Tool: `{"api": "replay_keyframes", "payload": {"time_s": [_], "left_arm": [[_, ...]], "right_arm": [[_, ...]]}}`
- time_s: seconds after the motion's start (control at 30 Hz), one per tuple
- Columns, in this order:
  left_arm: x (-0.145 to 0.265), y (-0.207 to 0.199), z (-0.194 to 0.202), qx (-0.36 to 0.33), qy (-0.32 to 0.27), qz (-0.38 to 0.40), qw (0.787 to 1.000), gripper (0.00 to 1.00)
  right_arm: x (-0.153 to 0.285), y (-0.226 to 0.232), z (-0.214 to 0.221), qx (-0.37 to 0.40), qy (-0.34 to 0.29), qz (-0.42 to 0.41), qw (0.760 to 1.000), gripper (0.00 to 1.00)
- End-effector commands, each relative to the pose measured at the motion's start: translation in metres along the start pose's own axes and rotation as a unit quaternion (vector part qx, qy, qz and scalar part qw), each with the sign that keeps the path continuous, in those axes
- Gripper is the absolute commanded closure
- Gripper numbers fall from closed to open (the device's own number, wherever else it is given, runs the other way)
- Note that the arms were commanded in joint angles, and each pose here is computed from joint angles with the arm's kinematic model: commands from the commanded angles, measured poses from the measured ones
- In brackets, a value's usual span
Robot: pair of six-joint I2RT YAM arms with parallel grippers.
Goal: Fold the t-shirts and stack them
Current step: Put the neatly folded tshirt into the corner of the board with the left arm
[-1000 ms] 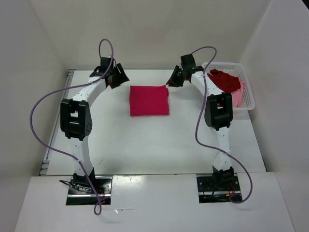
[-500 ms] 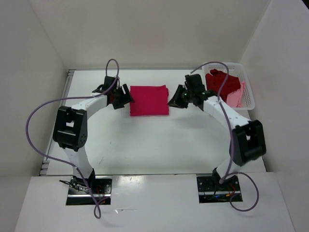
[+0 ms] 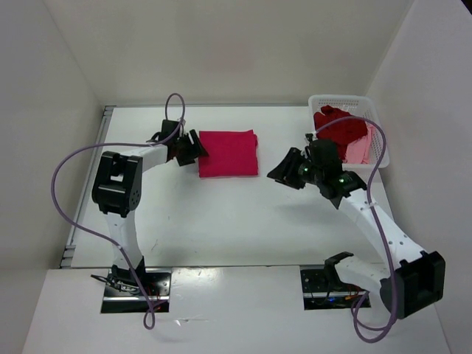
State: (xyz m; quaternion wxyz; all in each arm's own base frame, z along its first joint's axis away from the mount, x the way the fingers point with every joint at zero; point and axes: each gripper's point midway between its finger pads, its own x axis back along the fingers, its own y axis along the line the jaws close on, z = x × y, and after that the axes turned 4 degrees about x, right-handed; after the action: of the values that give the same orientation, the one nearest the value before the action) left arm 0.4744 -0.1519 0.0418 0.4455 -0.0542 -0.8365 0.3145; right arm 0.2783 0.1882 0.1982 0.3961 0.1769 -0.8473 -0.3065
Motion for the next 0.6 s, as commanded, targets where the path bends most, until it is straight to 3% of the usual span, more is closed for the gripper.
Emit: {"api": "replay_keyframes", "payload": {"time_s": [0.0, 0.13, 0.4, 0.47, 0.57], "left_arm": [[-0.023, 0.011, 0.008, -0.009, 0.013, 0.005, 1.000, 0.25], [-0.041, 0.010, 0.011, 0.011, 0.024, 0.017, 1.000, 0.35], [-0.049, -0.025, -0.001, 0.027, 0.009, 0.048, 0.998, 0.80], [-0.043, -0.037, -0.014, 0.017, -0.002, 0.057, 0.998, 0.89], [-0.023, -0.055, -0.054, -0.005, -0.050, 0.054, 0.997, 0.94]], "right_arm": [[0.017, 0.003, 0.006, -0.007, -0.008, -0.006, 1.000, 0.53], [0.028, 0.003, 0.014, -0.024, -0.011, -0.016, 1.000, 0.48], [0.043, -0.001, 0.028, -0.040, -0.011, -0.016, 0.999, 0.48], [0.046, 0.001, 0.033, -0.041, -0.007, -0.024, 0.999, 0.48], [0.045, 0.000, 0.036, -0.043, -0.001, -0.024, 0.999, 0.48]]}}
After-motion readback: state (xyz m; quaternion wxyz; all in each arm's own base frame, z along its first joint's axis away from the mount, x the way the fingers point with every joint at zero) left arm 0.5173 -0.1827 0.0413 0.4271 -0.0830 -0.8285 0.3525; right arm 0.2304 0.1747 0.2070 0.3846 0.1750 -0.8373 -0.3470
